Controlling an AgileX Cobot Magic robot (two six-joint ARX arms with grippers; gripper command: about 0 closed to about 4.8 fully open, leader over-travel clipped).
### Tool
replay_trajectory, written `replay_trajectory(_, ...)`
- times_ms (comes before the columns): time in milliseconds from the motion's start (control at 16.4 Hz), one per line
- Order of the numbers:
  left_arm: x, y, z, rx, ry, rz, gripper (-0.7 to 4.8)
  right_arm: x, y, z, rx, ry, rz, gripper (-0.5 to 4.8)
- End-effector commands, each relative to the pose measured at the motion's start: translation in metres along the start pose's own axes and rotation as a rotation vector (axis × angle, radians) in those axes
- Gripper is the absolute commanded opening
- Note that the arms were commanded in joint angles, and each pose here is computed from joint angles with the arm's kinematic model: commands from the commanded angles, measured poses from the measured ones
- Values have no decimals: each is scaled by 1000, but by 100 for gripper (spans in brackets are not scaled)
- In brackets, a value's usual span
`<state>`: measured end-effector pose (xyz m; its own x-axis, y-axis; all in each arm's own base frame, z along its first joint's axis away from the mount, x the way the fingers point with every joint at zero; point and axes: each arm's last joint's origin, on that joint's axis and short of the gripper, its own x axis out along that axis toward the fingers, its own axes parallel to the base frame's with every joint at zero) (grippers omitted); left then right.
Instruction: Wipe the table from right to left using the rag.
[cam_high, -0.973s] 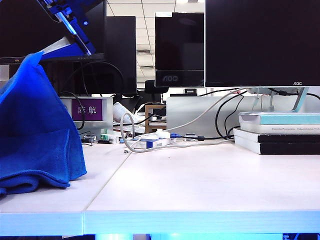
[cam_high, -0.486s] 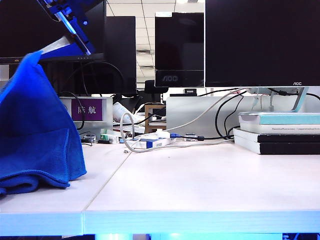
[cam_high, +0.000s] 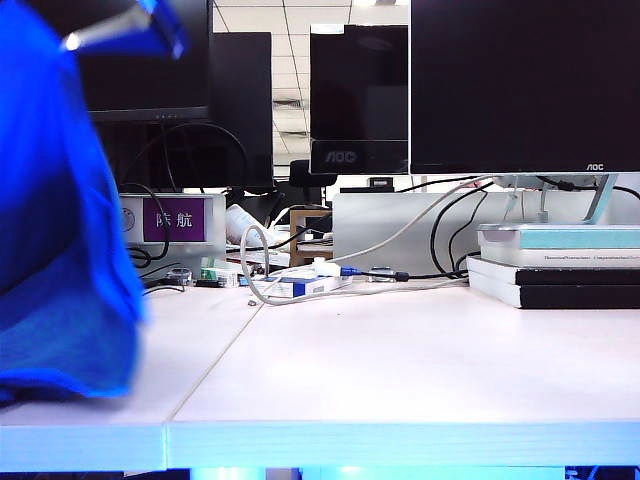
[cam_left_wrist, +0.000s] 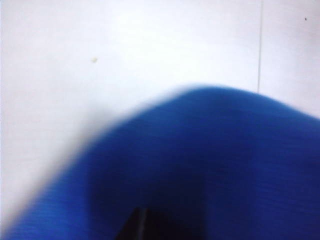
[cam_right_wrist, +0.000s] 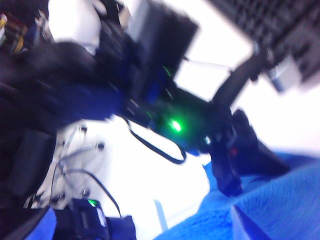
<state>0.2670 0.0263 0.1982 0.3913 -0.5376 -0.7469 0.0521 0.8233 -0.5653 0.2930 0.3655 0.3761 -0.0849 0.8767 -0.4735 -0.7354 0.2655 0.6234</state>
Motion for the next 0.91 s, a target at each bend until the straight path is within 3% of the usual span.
replay_trajectory(61,1,-1,2,25,-19,43,-5,-27,12,9,-41,-73,4,479)
replay_trajectory(182,1,-3,4,36,-33,5,-5,-35,10,11,-44,-84,2,479)
replay_trajectory(304,0,-7,5,35,-36,-127,-5,-34,9,9,-57,-74,-2,479)
replay_trajectory(426,-2,-10,5,-23,-32,-217,-5,-32,8,8,-68,-68,-12,479)
replay_trajectory(730,-15,-22,6,-16,-66,-294,-5,-20,-5,-3,-44,33,-56,479)
replay_trajectory(912,-18,-25,5,-48,-62,-325,-5,-10,-14,-6,-20,63,-62,479)
